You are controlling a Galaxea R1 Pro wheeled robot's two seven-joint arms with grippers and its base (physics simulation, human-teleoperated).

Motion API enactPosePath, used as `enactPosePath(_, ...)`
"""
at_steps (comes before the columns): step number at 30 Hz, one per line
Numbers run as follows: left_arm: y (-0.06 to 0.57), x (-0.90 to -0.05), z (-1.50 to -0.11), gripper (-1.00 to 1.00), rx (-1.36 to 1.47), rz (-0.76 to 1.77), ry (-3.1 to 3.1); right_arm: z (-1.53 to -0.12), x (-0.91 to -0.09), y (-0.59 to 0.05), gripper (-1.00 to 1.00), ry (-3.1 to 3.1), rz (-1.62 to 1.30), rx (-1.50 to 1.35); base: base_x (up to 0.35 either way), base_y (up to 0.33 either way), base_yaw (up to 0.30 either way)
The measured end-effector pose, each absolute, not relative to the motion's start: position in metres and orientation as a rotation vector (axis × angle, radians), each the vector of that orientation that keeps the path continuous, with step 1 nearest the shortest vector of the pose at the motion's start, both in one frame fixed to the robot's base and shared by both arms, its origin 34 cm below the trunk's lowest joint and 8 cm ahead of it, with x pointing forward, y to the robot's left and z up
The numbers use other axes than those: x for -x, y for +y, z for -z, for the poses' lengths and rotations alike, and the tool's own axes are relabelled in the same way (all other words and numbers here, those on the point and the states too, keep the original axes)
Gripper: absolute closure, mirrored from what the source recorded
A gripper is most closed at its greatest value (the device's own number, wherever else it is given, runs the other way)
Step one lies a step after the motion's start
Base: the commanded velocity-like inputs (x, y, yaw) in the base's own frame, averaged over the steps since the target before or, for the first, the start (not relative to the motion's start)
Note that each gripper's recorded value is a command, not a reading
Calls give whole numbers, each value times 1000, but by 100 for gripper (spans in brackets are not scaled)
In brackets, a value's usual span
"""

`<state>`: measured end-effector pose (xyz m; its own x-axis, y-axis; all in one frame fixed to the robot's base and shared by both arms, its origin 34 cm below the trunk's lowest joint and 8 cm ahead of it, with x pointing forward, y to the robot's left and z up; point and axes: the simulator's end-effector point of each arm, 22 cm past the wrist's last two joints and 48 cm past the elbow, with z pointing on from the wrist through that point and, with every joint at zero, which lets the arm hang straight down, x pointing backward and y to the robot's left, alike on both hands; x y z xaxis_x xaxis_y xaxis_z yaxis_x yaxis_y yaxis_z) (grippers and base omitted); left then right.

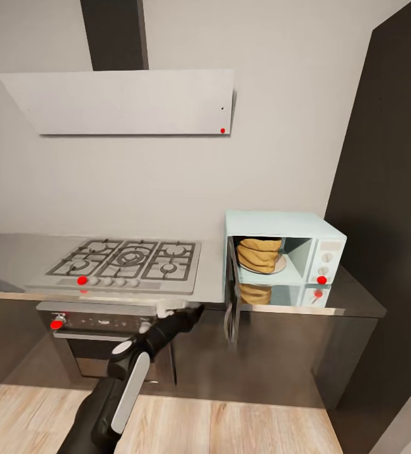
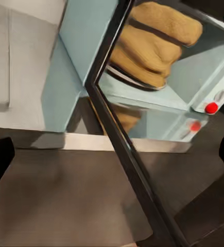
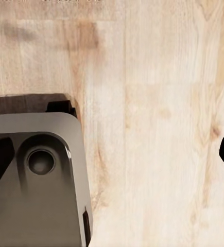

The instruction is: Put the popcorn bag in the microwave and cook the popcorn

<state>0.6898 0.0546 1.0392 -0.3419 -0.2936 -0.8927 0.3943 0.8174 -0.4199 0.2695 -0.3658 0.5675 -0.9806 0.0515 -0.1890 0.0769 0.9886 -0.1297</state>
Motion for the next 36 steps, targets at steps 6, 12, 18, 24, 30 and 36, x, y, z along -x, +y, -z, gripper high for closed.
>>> enactPosePath(6, 49, -686, -1049, -100, -140, 718, 1757, -565, -261, -354, -100, 2955, 179, -95, 9, 0, 0)
enactPosePath(12, 54, -688, -1053, -100, -127, 694, 1751, -563, -257, -339, -100, 2956, 151, -84, 107, 0, 0)
enactPosePath(18, 59, -690, -1052, -100, -111, 671, 1757, -562, -257, -338, -100, 2956, 150, -83, 224, 0, 0)
enactPosePath(24, 58, -690, -1051, -100, -111, 673, 1757, -562, -257, -338, -100, 2954, 150, -85, 103, 0, -37)
enactPosePath(30, 51, -687, -1051, -100, -148, 671, 1759, -562, -257, -337, -100, 2956, 149, -86, 3, 0, -257)
enactPosePath(36, 31, -679, -1049, -100, -255, 649, 1755, -562, -257, -337, -100, 2957, 149, -86, 0, 0, -283)
